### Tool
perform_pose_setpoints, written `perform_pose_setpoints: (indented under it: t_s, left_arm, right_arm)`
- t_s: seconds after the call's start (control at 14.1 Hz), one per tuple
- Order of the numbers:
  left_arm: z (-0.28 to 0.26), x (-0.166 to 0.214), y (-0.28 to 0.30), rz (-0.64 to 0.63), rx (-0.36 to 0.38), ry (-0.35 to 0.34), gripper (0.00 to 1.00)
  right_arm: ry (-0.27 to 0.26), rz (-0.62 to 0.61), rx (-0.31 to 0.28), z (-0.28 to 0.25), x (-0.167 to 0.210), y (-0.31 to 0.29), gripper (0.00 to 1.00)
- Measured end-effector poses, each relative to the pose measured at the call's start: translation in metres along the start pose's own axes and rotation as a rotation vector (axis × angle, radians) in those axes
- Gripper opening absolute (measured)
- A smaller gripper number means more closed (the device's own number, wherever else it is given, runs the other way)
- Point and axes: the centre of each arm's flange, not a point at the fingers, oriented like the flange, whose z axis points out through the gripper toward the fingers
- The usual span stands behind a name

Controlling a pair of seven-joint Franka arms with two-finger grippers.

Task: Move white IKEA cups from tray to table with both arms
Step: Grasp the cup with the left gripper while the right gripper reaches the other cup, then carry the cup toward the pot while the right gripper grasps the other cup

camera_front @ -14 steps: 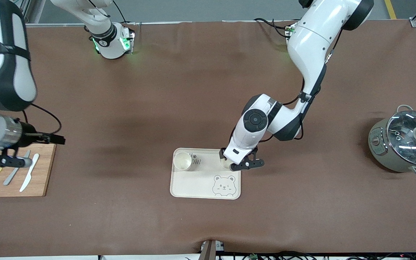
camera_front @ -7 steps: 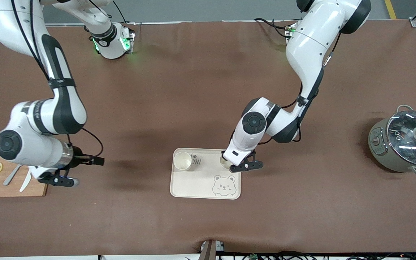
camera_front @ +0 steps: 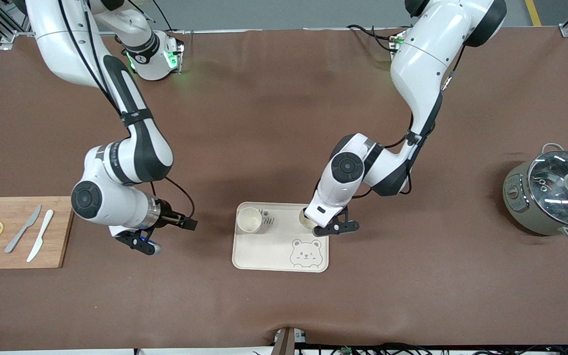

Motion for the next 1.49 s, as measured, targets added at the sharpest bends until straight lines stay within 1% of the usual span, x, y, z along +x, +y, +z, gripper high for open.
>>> perform_pose_setpoints:
  t_s: [0.14,0.28,0.36,0.5,0.57,0.78,0.85,0.92,0.99,1.07,1.14,1.21,1.28,1.35,1.49]
  left_arm:
    - [-0.008,0.004,0.003,0.004,-0.009,0.015,0.04]
    - [-0.024,0.010,0.005,0.002,-0.023,0.039,0.04]
    - [-0.036,0.014,0.005,-0.001,-0.029,0.051,0.04]
    - [-0.063,0.021,0.003,-0.008,-0.032,0.068,0.04]
    - [-0.077,0.025,0.000,-0.014,-0.032,0.076,0.04]
    - [-0.116,0.042,-0.023,-0.024,-0.007,0.080,0.04]
    - [-0.129,0.048,-0.034,-0.017,0.009,0.074,0.04]
    - [-0.143,0.052,-0.046,-0.016,0.025,0.068,0.04]
    - [-0.157,0.054,-0.058,-0.022,0.040,0.062,0.04]
    - [-0.171,0.056,-0.071,-0.033,0.054,0.056,0.04]
    - [-0.182,0.056,-0.085,-0.043,0.068,0.051,0.04]
    - [-0.190,0.054,-0.097,-0.055,0.080,0.045,0.04]
    - [-0.194,0.052,-0.111,-0.070,0.092,0.039,0.04]
    - [-0.197,0.050,-0.127,-0.087,0.105,0.033,0.04]
    - [-0.198,0.045,-0.164,-0.133,0.129,0.009,0.04]
  right_arm:
    - [-0.009,0.053,-0.001,0.006,-0.015,-0.017,1.00]
    - [-0.019,0.085,-0.015,0.022,-0.044,-0.046,1.00]
    - [-0.006,0.094,-0.009,0.030,-0.058,-0.062,1.00]
    - [0.048,0.106,0.037,0.040,-0.074,-0.088,1.00]
    - [0.054,0.119,0.042,0.046,-0.080,-0.094,1.00]
    - [0.046,0.151,0.027,0.074,-0.099,-0.108,1.00]
    - [0.052,0.155,0.029,0.083,-0.101,-0.111,0.96]
    - [0.058,0.157,0.033,0.088,-0.100,-0.111,0.96]
    - [0.062,0.159,0.033,0.091,-0.098,-0.110,0.88]
    - [0.063,0.163,0.031,0.092,-0.097,-0.108,0.78]
    - [0.063,0.165,0.028,0.093,-0.095,-0.107,0.66]
    - [0.063,0.166,0.026,0.095,-0.095,-0.107,0.56]
    - [0.062,0.166,0.025,0.096,-0.095,-0.106,0.45]
    - [0.062,0.167,0.024,0.096,-0.094,-0.106,0.33]
    - [0.063,0.167,0.025,0.096,-0.094,-0.107,0.14]
